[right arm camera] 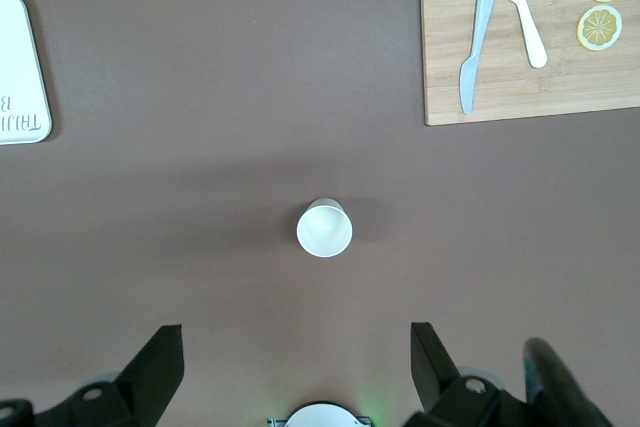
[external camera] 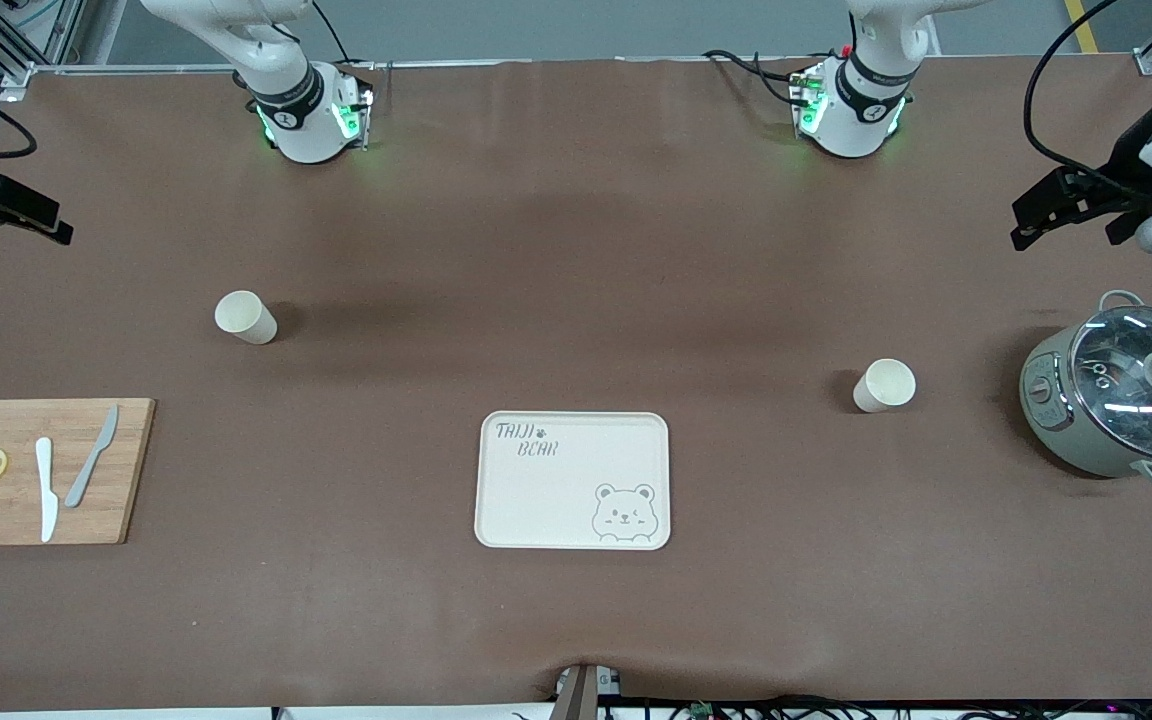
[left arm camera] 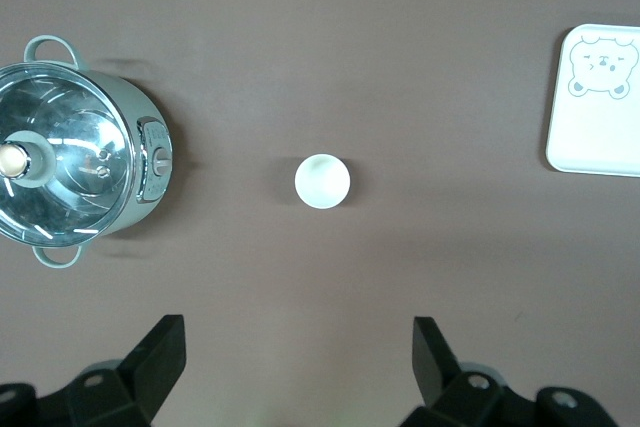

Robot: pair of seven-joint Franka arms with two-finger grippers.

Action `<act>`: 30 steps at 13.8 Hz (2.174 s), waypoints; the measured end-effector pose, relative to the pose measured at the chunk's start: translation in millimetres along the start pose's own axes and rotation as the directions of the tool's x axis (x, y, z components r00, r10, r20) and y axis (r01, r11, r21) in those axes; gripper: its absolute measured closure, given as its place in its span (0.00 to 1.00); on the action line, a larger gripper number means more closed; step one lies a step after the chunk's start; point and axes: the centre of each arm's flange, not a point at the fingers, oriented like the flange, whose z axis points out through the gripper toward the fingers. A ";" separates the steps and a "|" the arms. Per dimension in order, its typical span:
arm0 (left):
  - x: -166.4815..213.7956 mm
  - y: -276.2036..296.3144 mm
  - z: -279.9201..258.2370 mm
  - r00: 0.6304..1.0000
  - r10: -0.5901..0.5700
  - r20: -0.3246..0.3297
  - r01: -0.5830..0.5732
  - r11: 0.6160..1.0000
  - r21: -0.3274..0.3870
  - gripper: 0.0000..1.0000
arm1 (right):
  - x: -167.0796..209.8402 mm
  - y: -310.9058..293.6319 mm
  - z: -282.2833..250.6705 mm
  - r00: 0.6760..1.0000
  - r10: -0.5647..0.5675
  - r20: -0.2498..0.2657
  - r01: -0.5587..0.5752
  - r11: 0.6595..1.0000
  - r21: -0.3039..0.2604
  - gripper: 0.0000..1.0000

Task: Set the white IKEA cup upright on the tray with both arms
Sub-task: 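Move the left gripper down toward the white paper cup on its side, then close the left gripper on the rim of the lying white cup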

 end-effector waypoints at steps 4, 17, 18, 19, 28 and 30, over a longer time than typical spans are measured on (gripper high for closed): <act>5.9 -8.0 8.7 1.000 -0.013 0.016 0.013 1.000 -0.002 0.00 | 0.2 3.4 0.4 1.000 0.007 0.001 -0.007 1.000 0.001 0.00; 69.7 -28.7 165.5 0.987 -0.038 0.159 0.044 0.998 -0.039 0.00 | 3.6 10.4 4.2 1.000 0.020 0.007 -0.020 1.000 0.001 0.00; 72.3 -28.7 182.4 0.985 -0.037 0.171 0.045 0.998 -0.042 0.00 | 5.6 10.4 5.9 1.000 0.020 0.010 -0.020 1.000 0.001 0.00; 73.9 -28.9 197.1 0.983 -0.038 0.179 0.046 0.998 -0.044 0.00 | 7.9 10.3 8.3 1.000 0.020 0.015 -0.020 1.000 0.000 0.00; 60.6 -35.0 331.2 0.981 -0.058 0.183 0.071 0.995 -0.065 0.00 | 16.2 10.7 18.7 0.999 0.020 0.036 -0.020 1.000 -0.001 0.00; 57.8 -46.0 352.0 0.978 -0.071 0.195 0.087 0.994 -0.070 0.00 | 19.1 11.0 23.1 0.999 0.021 0.045 -0.021 1.000 -0.002 0.00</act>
